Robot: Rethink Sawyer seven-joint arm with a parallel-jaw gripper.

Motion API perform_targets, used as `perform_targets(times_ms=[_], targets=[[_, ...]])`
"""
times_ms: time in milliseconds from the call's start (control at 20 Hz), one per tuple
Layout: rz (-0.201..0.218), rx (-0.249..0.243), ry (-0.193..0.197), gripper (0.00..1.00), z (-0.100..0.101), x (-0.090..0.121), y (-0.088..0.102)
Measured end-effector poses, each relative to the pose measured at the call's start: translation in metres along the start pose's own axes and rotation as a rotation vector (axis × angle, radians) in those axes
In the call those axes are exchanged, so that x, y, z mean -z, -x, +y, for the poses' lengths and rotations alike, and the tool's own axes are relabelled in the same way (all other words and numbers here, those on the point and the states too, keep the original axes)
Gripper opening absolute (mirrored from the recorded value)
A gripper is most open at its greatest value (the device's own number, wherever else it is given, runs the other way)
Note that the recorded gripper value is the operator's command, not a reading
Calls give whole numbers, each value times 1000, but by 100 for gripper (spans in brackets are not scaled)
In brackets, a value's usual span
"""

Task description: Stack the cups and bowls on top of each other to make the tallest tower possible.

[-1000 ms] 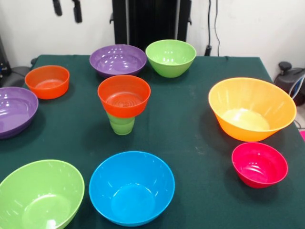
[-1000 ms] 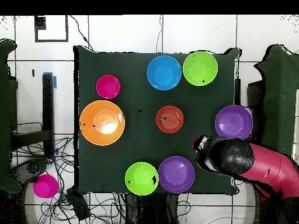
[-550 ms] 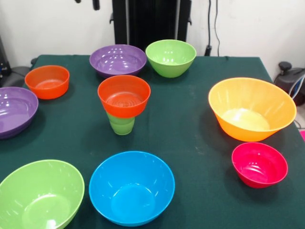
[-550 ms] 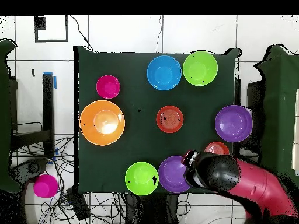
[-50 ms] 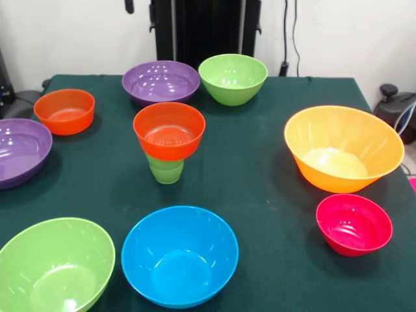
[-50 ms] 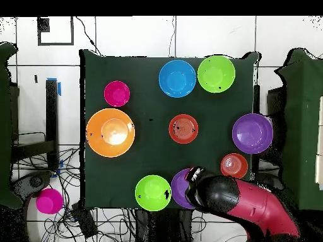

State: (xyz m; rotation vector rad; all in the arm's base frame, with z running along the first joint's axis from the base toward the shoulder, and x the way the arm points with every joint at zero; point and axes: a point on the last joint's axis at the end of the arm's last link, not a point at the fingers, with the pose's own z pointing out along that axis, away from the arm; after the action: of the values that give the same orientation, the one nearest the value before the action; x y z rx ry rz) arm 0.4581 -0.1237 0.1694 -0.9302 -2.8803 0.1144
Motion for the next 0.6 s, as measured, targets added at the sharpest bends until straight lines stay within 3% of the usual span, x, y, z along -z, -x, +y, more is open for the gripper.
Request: perform_targets(times_ms=[200, 600], targets=[[-5, -32, -10, 100, 4, -7, -9], [-13, -156, -52, 100, 6, -14, -33]])
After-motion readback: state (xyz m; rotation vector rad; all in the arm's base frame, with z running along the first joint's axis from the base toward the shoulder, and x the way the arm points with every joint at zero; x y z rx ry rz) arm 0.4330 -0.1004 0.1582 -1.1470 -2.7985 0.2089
